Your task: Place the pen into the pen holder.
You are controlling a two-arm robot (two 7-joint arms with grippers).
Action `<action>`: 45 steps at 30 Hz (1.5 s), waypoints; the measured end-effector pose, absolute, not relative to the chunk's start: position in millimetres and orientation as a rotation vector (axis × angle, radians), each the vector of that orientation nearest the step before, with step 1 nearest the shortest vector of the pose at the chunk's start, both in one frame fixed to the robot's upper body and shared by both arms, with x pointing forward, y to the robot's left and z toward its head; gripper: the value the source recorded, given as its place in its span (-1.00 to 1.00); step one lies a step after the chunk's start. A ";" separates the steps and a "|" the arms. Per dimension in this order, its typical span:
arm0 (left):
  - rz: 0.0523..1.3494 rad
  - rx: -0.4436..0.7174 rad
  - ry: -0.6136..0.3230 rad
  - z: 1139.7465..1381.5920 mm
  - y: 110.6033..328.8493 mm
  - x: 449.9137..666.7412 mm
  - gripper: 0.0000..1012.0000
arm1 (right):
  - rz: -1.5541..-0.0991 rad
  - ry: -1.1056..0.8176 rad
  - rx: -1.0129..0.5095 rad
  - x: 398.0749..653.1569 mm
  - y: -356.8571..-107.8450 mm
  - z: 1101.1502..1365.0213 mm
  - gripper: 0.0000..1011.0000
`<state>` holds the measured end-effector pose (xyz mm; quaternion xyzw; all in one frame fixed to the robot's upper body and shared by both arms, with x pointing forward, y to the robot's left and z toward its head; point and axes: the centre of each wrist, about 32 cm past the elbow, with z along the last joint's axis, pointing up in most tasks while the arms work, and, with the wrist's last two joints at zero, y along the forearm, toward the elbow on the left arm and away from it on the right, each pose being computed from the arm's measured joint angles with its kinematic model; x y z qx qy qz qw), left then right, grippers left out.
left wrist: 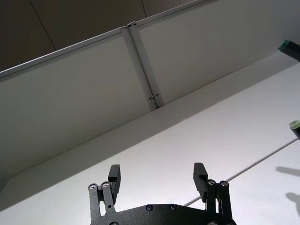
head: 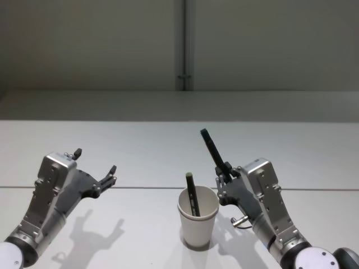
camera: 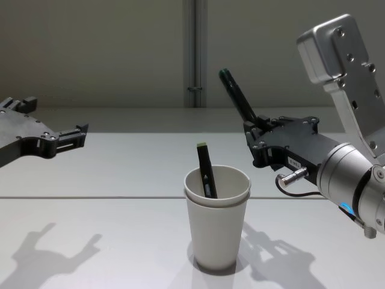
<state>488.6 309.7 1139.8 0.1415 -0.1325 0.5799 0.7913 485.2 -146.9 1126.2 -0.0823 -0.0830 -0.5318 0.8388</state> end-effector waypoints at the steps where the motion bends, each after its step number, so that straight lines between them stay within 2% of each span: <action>1: 1.248 0.304 -0.285 1139.8 309.7 488.6 0.98 | -1.115 -0.180 -0.168 486.1 -145.9 1124.2 -0.65; 24: 1.248 0.305 -0.285 1139.8 309.7 488.6 0.98 | -1.004 -0.205 -0.136 495.8 -128.3 1113.0 -0.65; 45: 1.248 0.305 -0.285 1139.8 309.7 488.6 0.98 | -0.979 -0.235 -0.127 490.9 -130.8 1100.9 -0.65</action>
